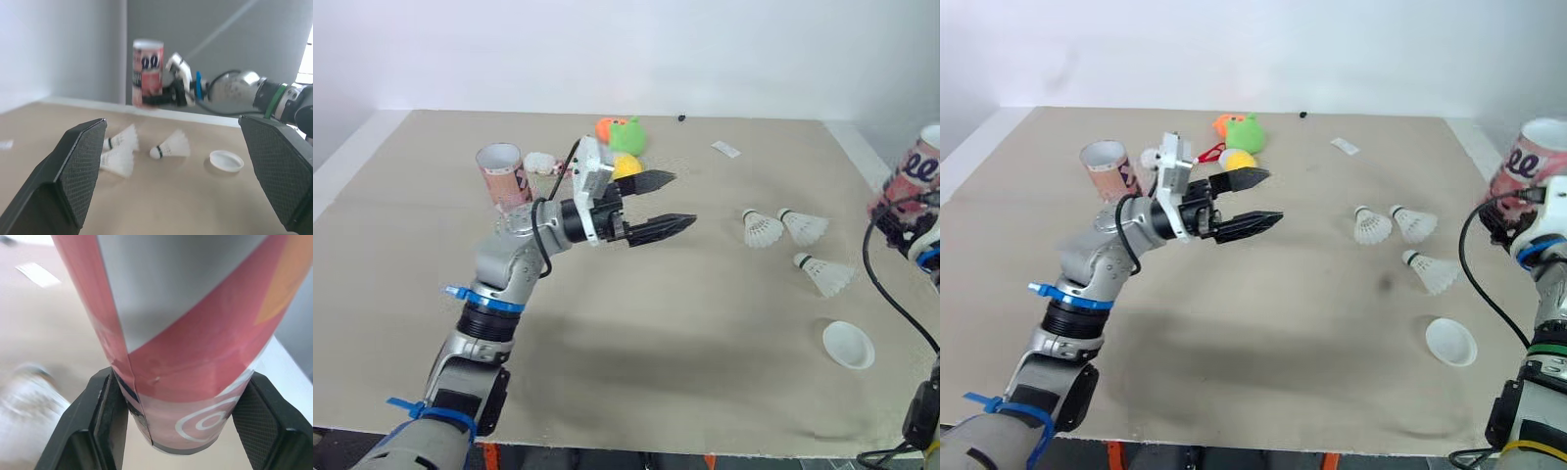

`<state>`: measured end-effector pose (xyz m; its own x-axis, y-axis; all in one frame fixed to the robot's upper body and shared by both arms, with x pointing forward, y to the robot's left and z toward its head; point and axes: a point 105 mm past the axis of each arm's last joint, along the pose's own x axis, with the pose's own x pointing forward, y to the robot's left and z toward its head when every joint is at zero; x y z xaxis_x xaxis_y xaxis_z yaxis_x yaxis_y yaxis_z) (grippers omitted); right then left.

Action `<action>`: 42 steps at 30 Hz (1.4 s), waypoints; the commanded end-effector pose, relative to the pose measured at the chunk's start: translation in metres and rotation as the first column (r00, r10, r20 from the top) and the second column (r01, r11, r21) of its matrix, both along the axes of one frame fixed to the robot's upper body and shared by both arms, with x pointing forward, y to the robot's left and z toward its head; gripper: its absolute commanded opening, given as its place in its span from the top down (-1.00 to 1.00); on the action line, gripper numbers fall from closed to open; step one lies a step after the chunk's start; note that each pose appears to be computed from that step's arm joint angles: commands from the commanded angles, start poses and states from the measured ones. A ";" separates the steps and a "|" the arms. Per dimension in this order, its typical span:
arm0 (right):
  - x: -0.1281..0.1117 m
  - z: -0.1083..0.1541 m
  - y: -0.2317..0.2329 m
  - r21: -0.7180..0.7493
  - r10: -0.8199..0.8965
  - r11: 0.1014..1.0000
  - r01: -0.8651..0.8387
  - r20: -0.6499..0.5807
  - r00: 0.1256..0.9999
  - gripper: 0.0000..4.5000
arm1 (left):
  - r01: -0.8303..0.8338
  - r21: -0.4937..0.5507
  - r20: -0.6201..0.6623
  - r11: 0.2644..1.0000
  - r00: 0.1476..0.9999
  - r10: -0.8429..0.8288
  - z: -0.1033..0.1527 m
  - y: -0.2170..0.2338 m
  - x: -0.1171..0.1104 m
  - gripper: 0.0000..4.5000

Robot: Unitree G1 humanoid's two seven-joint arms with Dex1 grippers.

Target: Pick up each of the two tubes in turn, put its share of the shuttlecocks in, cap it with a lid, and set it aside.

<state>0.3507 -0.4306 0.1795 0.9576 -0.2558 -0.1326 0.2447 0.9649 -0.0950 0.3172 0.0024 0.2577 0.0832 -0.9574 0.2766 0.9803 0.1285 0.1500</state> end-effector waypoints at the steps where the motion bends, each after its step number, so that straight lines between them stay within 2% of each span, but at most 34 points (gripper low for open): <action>1: -0.001 0.007 -0.008 -0.004 -0.036 0.999 0.036 0.041 0.999 -0.33 | -0.017 -0.015 0.056 1.000 0.998 0.018 0.008 -0.004 0.000 -1.00; 6: 0.001 -0.017 -0.004 0.068 -0.035 0.997 0.034 0.006 0.999 -0.33 | -0.041 0.009 0.062 0.999 0.997 0.040 0.000 -0.005 0.001 -1.00; 14: -0.010 -0.036 -0.019 0.163 -0.117 0.979 0.119 -0.019 0.993 -0.33 | -0.060 0.019 0.060 0.998 0.996 0.059 -0.005 -0.001 -0.001 -1.00; 15: -0.011 -0.038 -0.020 0.169 -0.121 0.978 0.124 -0.025 0.992 -0.64 | -0.061 0.019 0.059 0.998 0.996 0.059 -0.006 0.000 -0.001 -1.00; 16: -0.012 -0.039 -0.021 0.173 -0.123 0.977 0.126 -0.028 0.992 -0.66 | -0.061 0.018 0.059 0.998 0.996 0.060 -0.006 0.000 -0.001 -1.00; 18: -0.013 -0.041 -0.020 0.182 -0.113 0.976 0.116 -0.028 0.993 -0.98 | -0.061 0.018 0.059 0.998 0.996 0.060 -0.006 0.000 -0.002 -1.00; 36: -0.029 -0.032 -0.031 0.140 -0.087 0.986 0.089 -0.025 0.996 -0.98 | -0.033 0.012 0.055 0.999 0.998 0.032 -0.005 -0.002 -0.003 -1.00; 42: -0.038 -0.027 -0.029 0.145 -0.032 0.989 0.035 -0.022 0.999 -0.98 | -0.029 0.010 0.050 1.000 0.998 0.028 -0.005 -0.001 -0.002 -1.00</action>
